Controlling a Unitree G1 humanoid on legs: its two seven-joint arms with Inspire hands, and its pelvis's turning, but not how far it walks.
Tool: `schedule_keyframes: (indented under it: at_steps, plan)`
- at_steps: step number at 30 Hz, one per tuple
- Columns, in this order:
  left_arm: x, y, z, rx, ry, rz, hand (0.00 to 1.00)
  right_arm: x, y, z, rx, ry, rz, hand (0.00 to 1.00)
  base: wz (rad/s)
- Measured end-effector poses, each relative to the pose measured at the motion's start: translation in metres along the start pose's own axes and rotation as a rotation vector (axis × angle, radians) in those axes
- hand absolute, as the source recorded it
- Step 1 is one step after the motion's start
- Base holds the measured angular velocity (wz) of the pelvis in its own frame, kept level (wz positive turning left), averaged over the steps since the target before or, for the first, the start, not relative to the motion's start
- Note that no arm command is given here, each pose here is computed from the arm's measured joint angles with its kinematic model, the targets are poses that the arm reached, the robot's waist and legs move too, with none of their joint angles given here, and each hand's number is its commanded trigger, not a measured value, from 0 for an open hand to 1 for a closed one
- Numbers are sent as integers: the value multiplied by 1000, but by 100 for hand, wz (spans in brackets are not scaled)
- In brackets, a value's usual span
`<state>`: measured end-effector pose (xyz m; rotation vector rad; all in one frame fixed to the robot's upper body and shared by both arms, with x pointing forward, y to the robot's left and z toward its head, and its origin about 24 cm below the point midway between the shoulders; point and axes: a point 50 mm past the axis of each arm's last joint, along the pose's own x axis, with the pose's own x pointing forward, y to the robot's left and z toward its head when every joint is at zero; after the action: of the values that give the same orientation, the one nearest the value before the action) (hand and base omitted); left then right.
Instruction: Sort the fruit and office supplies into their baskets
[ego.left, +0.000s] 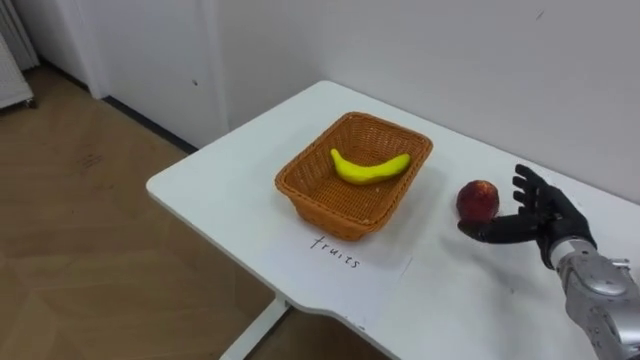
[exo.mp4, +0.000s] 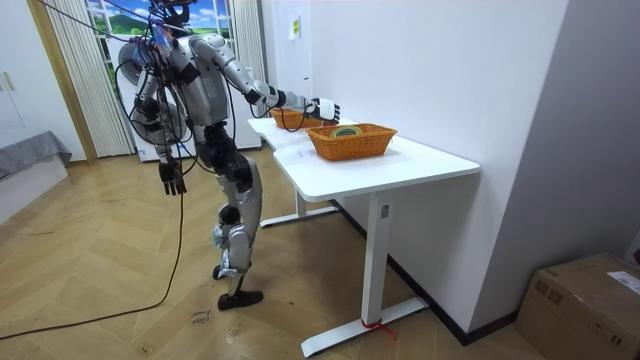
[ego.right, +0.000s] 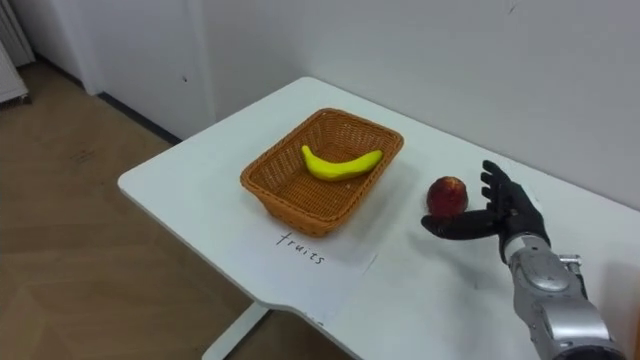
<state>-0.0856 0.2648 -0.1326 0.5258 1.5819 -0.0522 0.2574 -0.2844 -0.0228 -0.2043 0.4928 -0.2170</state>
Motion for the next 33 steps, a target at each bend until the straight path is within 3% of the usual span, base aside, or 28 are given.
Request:
schedule_keyframes:
  at_steps: [33]
  plan:
    - [-7, -3, -11, 13, 4, 0, 0, -6, -2, -16, -36, 30, -14, 0, 1]
